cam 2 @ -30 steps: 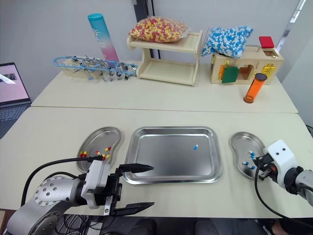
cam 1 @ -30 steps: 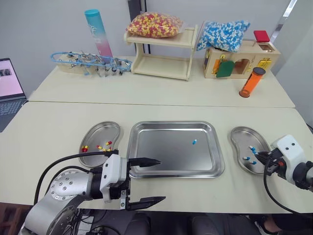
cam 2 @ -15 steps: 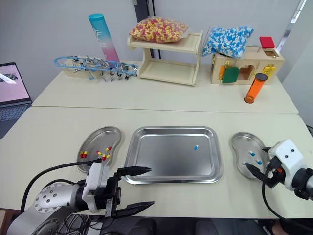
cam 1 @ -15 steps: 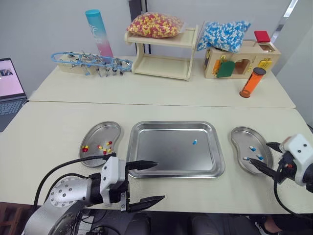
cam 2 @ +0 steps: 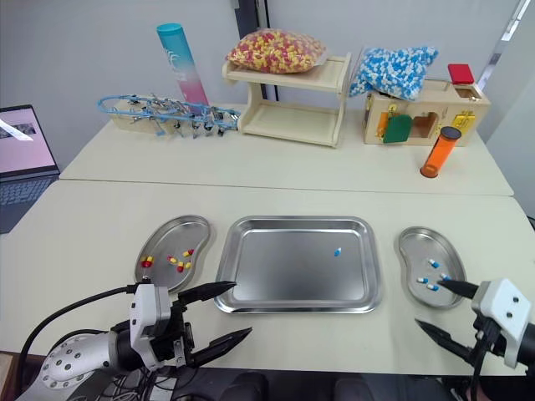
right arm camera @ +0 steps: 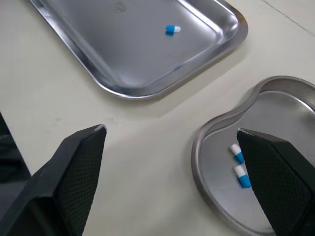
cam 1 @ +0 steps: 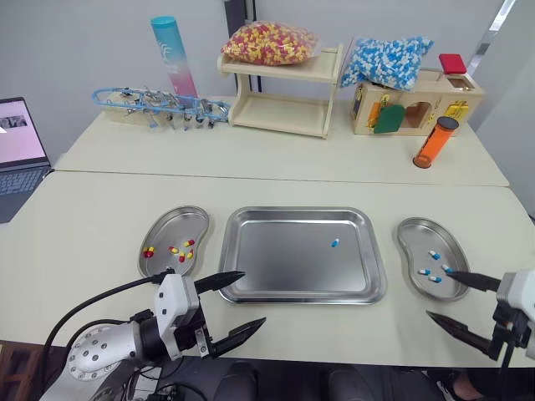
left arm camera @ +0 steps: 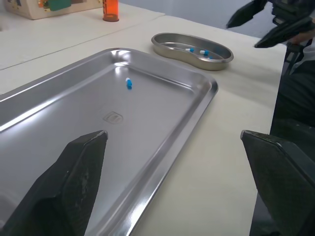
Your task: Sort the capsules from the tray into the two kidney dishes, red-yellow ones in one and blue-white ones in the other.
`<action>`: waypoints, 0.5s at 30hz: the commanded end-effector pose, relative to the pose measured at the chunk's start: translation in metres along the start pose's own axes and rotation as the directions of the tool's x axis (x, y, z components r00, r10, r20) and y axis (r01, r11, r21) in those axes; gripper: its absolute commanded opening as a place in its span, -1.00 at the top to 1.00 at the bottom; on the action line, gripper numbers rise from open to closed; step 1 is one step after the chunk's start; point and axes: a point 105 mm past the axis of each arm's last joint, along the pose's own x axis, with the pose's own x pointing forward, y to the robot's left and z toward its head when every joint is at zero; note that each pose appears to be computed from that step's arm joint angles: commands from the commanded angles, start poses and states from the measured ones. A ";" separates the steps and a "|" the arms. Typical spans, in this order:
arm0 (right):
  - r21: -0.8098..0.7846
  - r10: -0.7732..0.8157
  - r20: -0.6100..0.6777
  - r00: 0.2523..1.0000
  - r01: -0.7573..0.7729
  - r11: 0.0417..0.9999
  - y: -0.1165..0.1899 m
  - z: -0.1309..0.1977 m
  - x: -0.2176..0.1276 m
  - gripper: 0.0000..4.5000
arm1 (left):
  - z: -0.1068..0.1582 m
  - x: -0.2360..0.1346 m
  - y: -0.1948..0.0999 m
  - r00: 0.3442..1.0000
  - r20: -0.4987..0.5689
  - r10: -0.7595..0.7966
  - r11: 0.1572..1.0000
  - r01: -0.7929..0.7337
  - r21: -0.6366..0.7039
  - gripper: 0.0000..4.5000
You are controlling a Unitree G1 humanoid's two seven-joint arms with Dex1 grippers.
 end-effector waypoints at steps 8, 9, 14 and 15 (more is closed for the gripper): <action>-0.038 0.051 0.101 0.994 -0.047 0.998 0.007 0.032 0.065 -0.90 | 0.012 0.006 -0.007 0.999 0.046 0.001 0.998 -0.003 0.056 -1.00; -0.052 0.061 0.108 0.992 -0.056 0.997 0.007 0.036 0.073 -0.81 | 0.013 0.007 -0.006 0.999 0.049 0.000 0.998 -0.003 0.059 -1.00; -0.047 0.029 0.112 0.993 -0.024 0.999 0.001 0.049 0.113 -0.26 | 0.019 0.012 -0.007 0.998 0.066 0.001 0.997 -0.006 0.075 -1.00; -0.051 0.027 0.109 0.994 -0.021 0.998 0.001 0.051 0.120 -0.26 | 0.020 0.012 -0.007 0.998 0.068 0.002 0.997 -0.007 0.076 -1.00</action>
